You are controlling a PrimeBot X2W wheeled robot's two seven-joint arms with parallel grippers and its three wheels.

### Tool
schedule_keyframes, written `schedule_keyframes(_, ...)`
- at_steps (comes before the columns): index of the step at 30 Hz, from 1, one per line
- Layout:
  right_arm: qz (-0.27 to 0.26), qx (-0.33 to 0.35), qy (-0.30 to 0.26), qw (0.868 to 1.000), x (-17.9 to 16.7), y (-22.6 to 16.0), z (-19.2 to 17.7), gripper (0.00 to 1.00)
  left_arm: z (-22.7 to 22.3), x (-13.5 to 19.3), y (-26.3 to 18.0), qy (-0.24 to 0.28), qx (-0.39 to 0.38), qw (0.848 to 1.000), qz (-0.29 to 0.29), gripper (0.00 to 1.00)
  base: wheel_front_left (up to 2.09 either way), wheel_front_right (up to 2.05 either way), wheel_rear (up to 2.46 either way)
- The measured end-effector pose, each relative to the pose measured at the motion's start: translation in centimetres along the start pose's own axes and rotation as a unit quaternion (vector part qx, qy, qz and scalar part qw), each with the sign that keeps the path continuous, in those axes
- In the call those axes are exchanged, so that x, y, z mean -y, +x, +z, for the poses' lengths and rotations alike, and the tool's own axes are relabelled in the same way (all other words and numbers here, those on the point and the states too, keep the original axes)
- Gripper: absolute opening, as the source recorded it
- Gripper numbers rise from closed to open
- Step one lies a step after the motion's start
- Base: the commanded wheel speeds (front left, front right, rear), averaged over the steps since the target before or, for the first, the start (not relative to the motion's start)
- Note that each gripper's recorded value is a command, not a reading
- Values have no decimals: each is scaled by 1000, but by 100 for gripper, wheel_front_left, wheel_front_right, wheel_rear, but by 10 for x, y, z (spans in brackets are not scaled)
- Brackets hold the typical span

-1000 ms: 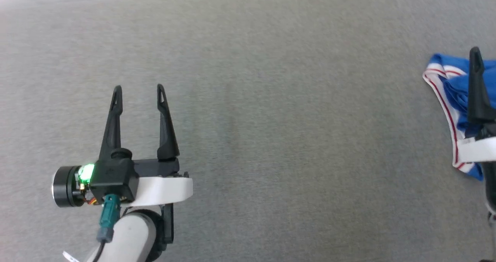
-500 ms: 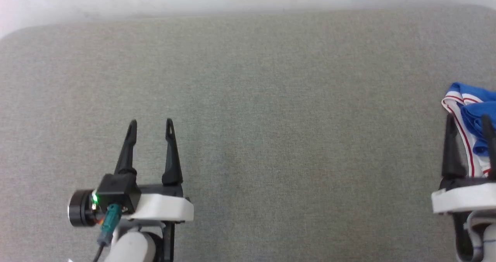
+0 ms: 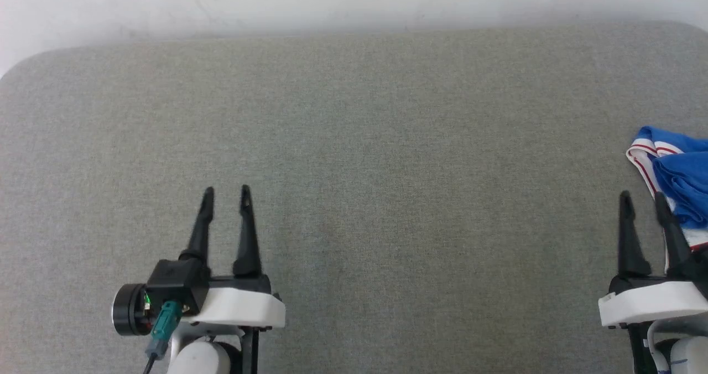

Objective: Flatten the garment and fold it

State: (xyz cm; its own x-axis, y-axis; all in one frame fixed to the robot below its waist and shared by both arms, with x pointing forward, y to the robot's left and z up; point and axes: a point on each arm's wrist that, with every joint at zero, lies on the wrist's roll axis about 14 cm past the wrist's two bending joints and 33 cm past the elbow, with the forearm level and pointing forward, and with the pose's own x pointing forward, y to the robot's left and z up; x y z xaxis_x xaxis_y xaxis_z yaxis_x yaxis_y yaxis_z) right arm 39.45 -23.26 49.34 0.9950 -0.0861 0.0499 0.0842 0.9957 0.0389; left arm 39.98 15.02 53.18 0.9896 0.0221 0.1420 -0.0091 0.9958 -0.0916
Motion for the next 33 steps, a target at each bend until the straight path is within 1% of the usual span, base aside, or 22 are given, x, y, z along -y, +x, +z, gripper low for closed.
schedule_keyframes(9, 1, 0, 0, 1000, 0, 0, 2, 0, 1, 0, 0, -1, -1, 1000, -2, 0, 0, 0, 0)
schedule_keyframes(33, 24, -3, -4, 1000, -15, -2, 10, 0, 10, -3, 0, 11, 2, 1000, -6, 0, 0, 0, 0)
